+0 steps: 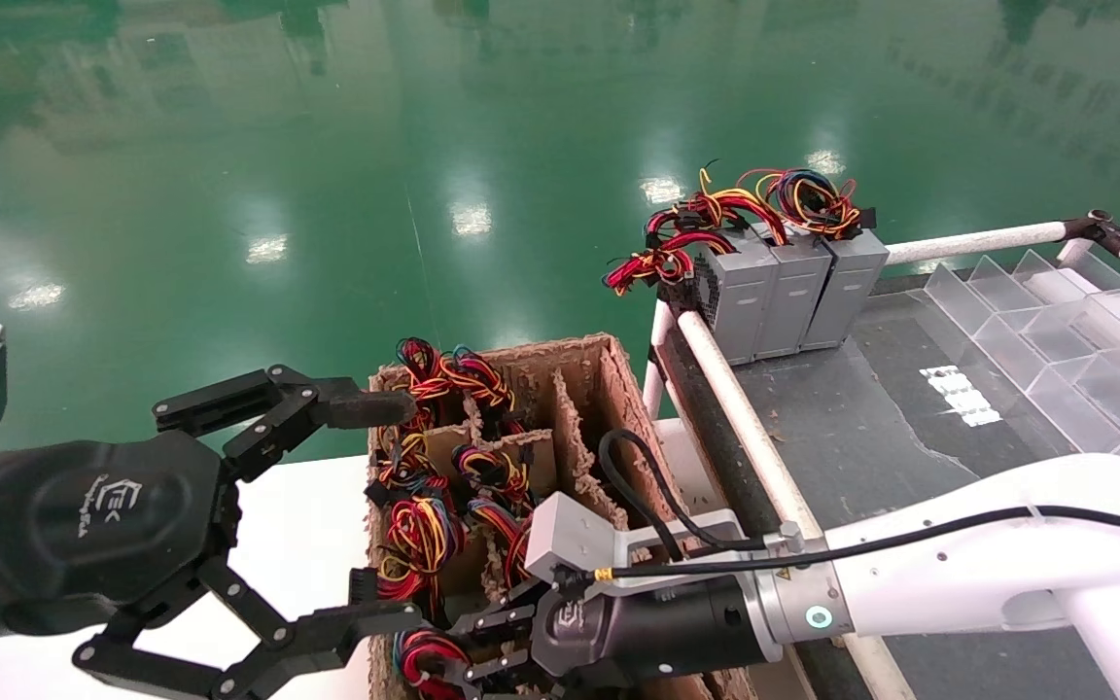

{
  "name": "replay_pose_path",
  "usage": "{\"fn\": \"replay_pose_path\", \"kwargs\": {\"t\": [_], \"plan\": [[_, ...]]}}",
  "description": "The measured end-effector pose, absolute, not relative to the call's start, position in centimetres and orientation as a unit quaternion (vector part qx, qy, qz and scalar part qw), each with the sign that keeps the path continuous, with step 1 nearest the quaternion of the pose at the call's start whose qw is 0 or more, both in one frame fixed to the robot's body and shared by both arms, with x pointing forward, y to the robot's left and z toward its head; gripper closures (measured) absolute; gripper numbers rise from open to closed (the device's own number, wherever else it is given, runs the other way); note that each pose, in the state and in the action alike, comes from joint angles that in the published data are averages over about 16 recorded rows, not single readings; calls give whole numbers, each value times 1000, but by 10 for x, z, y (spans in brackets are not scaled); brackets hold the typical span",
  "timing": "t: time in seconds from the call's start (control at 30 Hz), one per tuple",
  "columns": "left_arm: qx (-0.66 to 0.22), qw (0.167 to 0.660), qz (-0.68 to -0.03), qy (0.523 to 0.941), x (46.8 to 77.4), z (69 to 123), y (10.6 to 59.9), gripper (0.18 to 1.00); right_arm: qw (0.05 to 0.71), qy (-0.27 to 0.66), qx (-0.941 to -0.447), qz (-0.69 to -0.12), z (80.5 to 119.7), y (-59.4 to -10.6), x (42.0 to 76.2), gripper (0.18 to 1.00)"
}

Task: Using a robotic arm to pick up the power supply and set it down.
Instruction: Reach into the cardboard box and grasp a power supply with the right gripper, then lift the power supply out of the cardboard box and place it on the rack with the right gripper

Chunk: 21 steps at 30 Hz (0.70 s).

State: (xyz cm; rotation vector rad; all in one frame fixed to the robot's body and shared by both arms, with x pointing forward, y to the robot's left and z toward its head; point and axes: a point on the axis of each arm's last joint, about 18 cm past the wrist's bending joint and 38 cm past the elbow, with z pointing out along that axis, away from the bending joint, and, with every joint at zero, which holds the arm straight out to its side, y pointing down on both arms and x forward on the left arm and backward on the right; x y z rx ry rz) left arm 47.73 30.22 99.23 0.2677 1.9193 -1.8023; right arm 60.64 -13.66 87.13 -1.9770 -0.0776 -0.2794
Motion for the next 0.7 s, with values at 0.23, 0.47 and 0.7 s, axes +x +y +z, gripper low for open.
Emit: {"fn": "replay_pose_path", "kwargs": {"t": [0.23, 0.47, 0.7], "plan": [[98, 245, -660, 703, 477, 992, 302, 183, 552, -28, -825, -119, 869, -137, 607, 952], [98, 245, -660, 703, 477, 992, 302, 183, 572, -29, -811, -121, 873, -139, 603, 981], [98, 245, -660, 703, 477, 992, 302, 183, 600, -37, -790, -122, 884, -142, 594, 987]]}}
